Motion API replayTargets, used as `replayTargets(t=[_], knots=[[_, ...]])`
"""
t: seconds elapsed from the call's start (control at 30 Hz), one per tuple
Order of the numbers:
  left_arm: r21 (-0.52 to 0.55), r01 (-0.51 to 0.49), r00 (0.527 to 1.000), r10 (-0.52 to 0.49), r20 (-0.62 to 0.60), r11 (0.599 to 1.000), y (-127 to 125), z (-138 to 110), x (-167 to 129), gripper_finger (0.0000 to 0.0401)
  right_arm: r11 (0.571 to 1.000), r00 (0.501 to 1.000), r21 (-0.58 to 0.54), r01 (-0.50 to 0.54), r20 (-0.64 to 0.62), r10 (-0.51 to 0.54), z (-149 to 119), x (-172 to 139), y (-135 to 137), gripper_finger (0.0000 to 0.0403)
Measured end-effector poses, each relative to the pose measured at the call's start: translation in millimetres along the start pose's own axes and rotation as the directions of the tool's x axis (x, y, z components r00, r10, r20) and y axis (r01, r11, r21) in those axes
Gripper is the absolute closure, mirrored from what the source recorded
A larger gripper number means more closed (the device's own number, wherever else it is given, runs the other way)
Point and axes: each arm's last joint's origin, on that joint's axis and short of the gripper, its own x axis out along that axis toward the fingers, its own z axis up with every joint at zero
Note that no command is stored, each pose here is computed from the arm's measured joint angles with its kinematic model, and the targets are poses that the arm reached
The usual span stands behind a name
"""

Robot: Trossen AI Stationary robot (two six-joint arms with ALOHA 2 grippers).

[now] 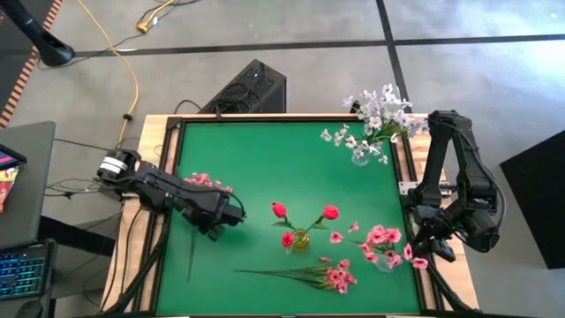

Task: Sort flowers into vase by color
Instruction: Put the left pink flowers into the bottom transparent vase

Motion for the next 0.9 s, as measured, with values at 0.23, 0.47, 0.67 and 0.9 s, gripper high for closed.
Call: replayTargets(t=[0.23,0.47,0.67,0.9], knots=[[-0.035,0.032,0.999,-0.032,-0.005,0.999,1,-2,31,0.0253,1.000,1.000,-0.002,0.000,0.000,0.000,0,0,0,0.0194],[0.029,0.069,0.998,-0.069,-0.006,0.997,2,0,40,0.0265,1.000,1.000,0.001,0.000,0.000,0.000,0,0,0,0.0194],[0.121,0.066,0.997,-0.070,0.032,0.991,0,4,33,0.0342,1.000,1.000,0.004,-0.001,0.000,0.001,0,0,0,0.0194],[0.176,0.047,0.979,-0.080,0.189,0.983,-6,13,4,0.0392,1.000,1.000,0.020,-0.001,0.000,0.001,0,0,0,0.0194]])
